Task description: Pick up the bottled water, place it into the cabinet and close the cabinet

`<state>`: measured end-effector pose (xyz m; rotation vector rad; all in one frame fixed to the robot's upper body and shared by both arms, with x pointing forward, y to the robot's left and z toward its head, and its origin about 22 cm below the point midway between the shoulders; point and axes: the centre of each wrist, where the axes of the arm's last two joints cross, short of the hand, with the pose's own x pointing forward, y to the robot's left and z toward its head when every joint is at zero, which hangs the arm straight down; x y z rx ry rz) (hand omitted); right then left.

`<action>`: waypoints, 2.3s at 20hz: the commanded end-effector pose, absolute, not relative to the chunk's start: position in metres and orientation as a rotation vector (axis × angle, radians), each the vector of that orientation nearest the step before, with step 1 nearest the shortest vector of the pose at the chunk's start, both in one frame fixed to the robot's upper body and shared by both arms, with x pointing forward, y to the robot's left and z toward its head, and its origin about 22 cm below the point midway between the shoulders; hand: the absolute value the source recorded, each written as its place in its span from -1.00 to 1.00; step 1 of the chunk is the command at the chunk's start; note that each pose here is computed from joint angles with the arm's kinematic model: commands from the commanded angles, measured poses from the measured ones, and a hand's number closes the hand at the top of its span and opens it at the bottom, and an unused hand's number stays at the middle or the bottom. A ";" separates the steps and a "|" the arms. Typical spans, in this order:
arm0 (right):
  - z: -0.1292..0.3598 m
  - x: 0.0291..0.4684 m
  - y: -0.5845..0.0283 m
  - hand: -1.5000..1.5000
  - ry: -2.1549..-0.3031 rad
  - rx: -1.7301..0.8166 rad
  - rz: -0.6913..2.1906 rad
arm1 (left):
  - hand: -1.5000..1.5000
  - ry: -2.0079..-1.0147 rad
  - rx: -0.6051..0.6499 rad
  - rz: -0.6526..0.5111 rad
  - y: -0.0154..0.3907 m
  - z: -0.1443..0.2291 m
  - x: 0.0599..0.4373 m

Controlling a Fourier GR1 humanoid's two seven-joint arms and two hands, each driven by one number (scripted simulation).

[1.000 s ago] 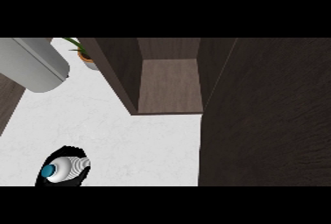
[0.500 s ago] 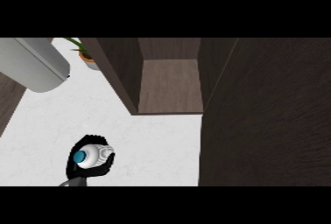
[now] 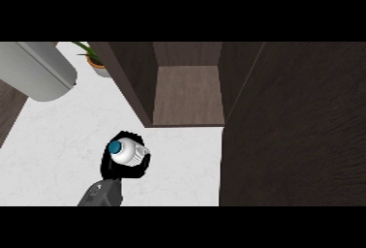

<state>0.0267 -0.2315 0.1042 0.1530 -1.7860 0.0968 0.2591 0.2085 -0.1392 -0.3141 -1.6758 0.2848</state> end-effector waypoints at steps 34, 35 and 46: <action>0.122 0.037 -0.251 -1.00 -1.888 0.180 0.099 | 1.00 -1.693 0.261 -0.091 0.076 0.023 0.407; 0.128 0.031 -0.252 -1.00 -1.862 0.181 0.098 | 1.00 -1.666 0.284 -0.076 0.085 0.016 0.408; 0.106 0.037 -0.253 -1.00 -1.855 0.205 0.093 | 1.00 -1.625 0.379 0.062 0.114 0.026 0.429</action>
